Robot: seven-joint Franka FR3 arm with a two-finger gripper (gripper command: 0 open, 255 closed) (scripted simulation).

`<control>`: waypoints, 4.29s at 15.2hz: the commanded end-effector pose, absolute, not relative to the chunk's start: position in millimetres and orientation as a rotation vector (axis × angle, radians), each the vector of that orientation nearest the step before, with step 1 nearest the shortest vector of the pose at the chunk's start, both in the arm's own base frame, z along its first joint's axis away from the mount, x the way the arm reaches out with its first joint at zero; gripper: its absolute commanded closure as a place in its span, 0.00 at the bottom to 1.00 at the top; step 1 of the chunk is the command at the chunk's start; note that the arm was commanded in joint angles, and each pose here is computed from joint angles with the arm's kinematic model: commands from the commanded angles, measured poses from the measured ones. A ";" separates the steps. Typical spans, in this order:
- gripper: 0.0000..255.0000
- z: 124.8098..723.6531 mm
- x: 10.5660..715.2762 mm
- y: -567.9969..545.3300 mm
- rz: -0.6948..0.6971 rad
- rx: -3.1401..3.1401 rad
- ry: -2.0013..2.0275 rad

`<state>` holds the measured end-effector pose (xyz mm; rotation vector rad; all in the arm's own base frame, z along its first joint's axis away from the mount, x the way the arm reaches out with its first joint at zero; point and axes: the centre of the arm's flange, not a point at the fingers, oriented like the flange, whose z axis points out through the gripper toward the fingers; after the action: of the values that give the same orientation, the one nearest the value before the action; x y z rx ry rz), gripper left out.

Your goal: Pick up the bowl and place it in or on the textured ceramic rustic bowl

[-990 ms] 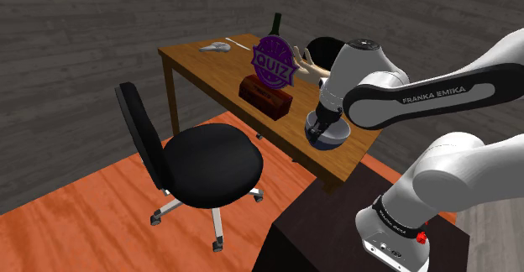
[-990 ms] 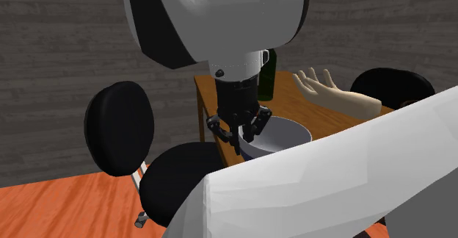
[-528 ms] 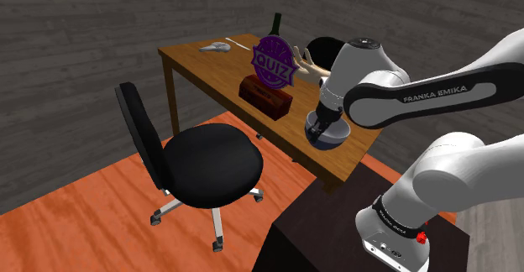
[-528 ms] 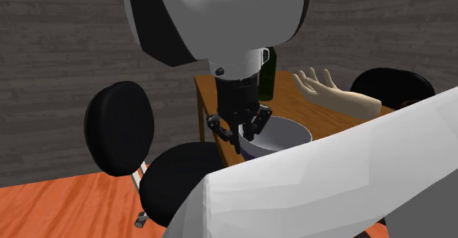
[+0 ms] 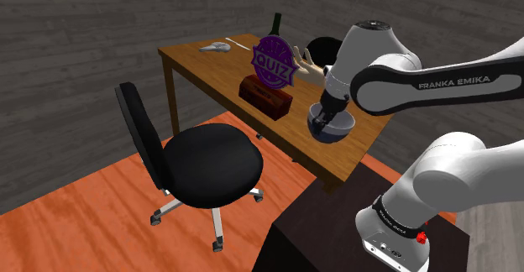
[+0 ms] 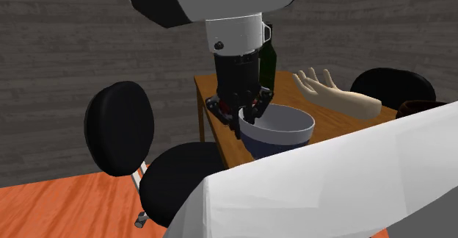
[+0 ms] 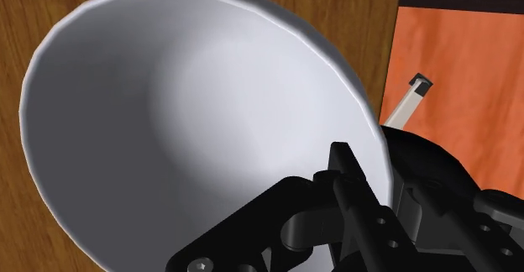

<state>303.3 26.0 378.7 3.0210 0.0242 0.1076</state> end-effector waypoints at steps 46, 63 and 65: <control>1.00 541.7 281.4 -210.6 0.107 3.021 0.024; 1.00 542.1 262.3 -411.7 0.107 3.021 0.024; 1.00 531.6 262.3 -411.7 0.107 3.021 0.024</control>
<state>261.7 -410.6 535.8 3.0218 0.0238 0.1064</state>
